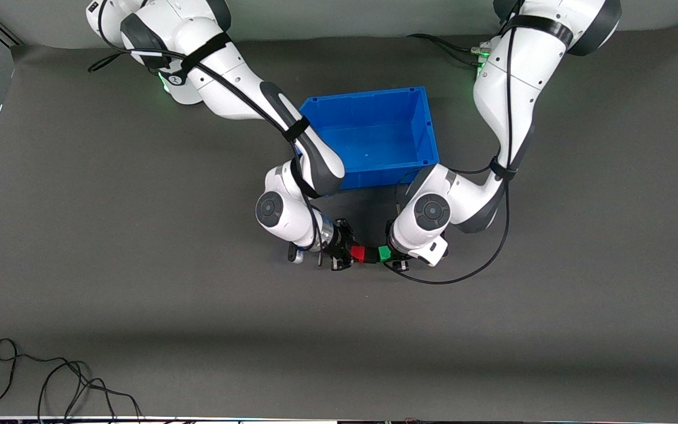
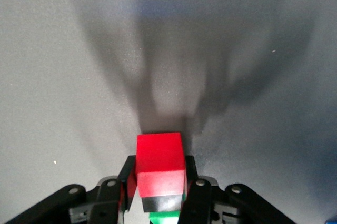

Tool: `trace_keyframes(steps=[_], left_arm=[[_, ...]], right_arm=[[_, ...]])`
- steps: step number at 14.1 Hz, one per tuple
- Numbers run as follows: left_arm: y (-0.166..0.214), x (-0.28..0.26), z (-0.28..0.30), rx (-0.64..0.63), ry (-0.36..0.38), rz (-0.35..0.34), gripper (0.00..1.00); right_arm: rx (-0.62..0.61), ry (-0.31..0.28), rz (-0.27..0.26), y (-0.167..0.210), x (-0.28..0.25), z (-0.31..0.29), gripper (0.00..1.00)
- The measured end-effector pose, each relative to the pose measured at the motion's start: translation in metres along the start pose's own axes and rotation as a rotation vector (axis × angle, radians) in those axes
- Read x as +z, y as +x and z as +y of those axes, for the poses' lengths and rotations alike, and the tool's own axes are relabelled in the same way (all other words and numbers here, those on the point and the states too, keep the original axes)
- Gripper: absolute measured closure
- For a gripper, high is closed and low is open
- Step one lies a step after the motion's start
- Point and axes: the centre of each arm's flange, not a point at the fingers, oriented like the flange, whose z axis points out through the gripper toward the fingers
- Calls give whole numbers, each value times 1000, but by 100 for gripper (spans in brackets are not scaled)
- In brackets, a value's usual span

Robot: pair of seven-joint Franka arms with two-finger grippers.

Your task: Attach green and red cubes to black cube

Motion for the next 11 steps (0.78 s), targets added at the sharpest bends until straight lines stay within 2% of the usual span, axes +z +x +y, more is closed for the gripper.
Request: trace_keyframes(steps=[2, 3, 5, 6, 7, 8, 11], left_arm=[[0, 0, 0, 1, 0, 2, 61], [0, 1, 0, 5, -2, 4, 61], [-1, 1, -1, 21, -10, 14, 60], [-1, 1, -1, 28, -14, 19, 57], [0, 1, -1, 31, -16, 21, 44], [0, 1, 0, 32, -18, 23, 35], [3, -3, 6, 29, -31, 26, 6]], right_arm=[[-6, -1, 1, -1, 1, 1, 60], [-7, -1, 0, -1, 1, 1, 56], [-8, 0, 0, -1, 0, 1, 39], [-9, 1, -1, -2, 0, 0, 27], [-10, 2, -3, -3, -1, 0, 21], [-11, 4, -4, -4, -2, -1, 21], [-12, 16, -7, -5, -7, -5, 0]])
